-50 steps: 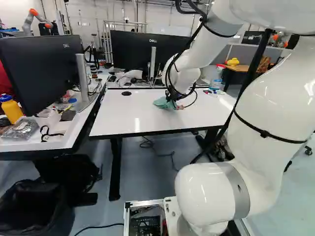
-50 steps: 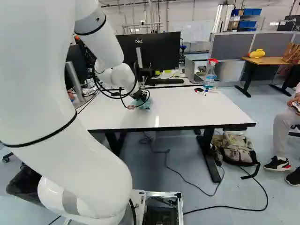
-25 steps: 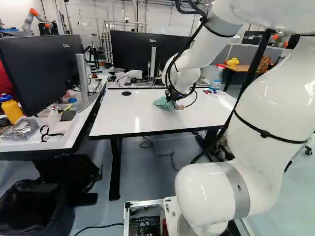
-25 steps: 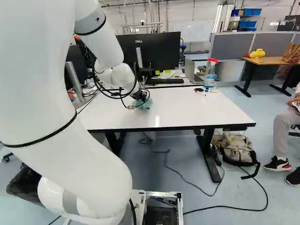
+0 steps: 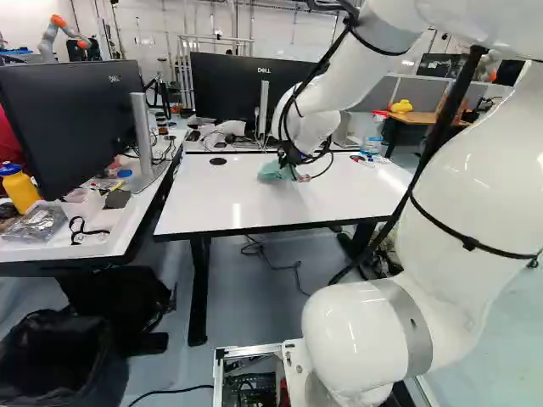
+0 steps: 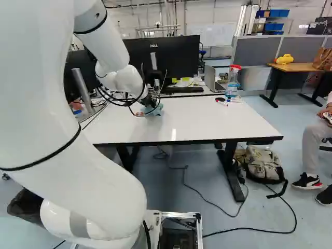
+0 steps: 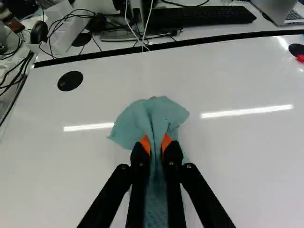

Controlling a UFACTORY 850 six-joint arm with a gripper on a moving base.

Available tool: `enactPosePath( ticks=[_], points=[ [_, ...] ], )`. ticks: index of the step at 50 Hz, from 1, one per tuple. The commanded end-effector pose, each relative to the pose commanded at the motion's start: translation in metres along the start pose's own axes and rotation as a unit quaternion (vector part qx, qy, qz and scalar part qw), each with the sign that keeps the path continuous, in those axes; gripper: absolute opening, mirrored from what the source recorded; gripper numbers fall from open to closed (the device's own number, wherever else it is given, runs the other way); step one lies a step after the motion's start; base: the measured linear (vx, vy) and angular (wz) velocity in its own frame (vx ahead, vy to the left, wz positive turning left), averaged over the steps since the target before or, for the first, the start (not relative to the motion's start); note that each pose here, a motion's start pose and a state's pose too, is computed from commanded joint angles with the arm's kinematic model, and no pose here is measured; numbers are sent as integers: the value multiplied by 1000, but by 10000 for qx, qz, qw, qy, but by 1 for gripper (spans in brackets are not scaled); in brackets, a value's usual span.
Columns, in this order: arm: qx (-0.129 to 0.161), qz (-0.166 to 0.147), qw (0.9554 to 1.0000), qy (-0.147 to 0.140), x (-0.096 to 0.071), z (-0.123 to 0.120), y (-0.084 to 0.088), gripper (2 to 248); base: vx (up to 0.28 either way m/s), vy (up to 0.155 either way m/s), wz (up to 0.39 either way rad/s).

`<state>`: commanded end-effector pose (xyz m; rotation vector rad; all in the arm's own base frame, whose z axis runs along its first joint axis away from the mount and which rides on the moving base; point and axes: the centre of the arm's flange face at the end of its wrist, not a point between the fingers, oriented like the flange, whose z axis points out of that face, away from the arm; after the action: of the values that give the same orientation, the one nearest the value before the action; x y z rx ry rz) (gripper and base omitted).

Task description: Clean the table with the green towel

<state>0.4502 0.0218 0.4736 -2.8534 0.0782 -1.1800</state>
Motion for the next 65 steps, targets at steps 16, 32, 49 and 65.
enactPosePath(
  ticks=[16,32,49,65],
  points=[
    [130,-130,9998,-9,-16,-13,-14,45,0,0,0],
    [158,-154,9998,13,-41,-36,-13,45,0,0,0],
    [41,-33,10000,69,-61,-55,3,45,0,0,0],
    [33,-24,10000,72,-62,-55,4,45,0,0,0]
  ],
)
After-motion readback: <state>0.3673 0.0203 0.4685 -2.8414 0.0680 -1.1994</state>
